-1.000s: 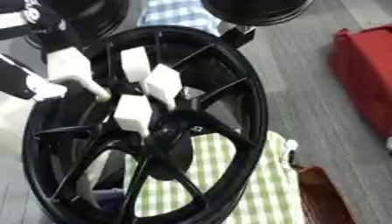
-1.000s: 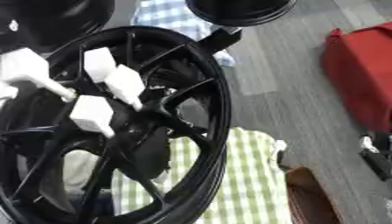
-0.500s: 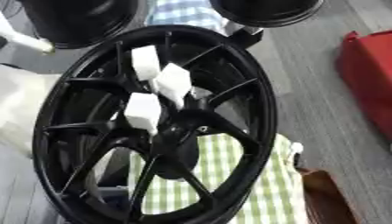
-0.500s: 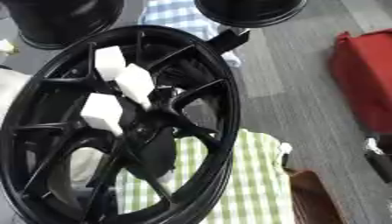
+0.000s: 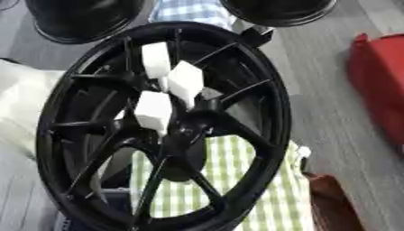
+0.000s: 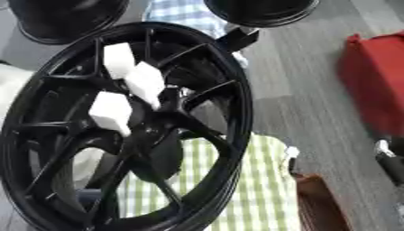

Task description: Pull the pin out of the wheel hub.

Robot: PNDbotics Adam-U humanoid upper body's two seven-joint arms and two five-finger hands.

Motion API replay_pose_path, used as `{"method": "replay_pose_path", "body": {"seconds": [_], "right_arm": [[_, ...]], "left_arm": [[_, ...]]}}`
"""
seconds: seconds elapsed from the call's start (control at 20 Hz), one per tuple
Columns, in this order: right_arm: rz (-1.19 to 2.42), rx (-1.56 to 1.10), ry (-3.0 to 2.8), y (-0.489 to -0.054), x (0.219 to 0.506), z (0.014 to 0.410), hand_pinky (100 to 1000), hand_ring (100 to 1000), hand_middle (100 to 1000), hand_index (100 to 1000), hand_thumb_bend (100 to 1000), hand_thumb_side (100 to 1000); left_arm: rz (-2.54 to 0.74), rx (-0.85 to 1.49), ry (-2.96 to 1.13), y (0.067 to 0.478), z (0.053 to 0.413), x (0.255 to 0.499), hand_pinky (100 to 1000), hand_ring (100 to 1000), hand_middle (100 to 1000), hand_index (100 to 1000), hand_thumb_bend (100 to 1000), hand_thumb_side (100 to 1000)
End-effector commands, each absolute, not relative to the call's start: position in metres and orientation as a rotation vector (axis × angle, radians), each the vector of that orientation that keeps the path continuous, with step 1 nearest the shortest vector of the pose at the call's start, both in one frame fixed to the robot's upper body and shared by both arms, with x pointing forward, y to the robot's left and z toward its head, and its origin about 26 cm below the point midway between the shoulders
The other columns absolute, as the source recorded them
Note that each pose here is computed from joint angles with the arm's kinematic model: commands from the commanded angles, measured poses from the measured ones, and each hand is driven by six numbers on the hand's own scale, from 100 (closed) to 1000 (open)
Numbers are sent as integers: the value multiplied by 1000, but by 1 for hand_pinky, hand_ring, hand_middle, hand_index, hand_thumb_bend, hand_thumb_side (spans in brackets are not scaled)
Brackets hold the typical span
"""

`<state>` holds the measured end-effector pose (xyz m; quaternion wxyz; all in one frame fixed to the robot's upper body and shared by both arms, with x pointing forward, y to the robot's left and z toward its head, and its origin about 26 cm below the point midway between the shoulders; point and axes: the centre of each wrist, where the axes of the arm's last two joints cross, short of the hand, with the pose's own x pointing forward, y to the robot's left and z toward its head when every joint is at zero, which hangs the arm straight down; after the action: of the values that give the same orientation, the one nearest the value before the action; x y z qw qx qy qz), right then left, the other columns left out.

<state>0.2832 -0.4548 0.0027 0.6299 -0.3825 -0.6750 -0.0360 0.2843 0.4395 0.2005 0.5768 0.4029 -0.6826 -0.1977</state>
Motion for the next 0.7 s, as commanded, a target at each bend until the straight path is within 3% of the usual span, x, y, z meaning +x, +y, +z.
{"method": "replay_pose_path", "body": {"seconds": [0.05,0.1,0.15,0.2,0.25,0.3,0.7], "right_arm": [[-85,-896,-1557,-461,283,9,638,636,535,690,100,518],[-84,-895,-1556,-462,283,9,638,636,535,690,100,519],[-83,-895,-1556,-462,282,9,638,636,535,690,100,519],[-82,-895,-1557,-462,283,9,637,636,534,690,100,519],[-82,-894,-1557,-462,283,10,637,636,534,690,100,519],[-82,-894,-1558,-462,283,10,637,636,534,690,100,519],[-74,-893,-1560,-461,283,10,637,635,533,689,100,517]], "left_arm": [[-502,986,-1600,448,203,280,831,776,691,834,518,418],[-511,997,-1591,449,201,280,852,800,731,864,654,552],[-516,1010,-1585,450,200,279,855,803,738,869,666,566],[-512,1021,-1583,451,199,279,853,803,746,883,670,720],[-499,1029,-1584,451,199,279,840,792,734,874,645,755],[-479,1036,-1584,451,199,279,826,777,713,854,579,741],[-154,935,-1791,434,206,285,735,637,534,737,325,625]]}}
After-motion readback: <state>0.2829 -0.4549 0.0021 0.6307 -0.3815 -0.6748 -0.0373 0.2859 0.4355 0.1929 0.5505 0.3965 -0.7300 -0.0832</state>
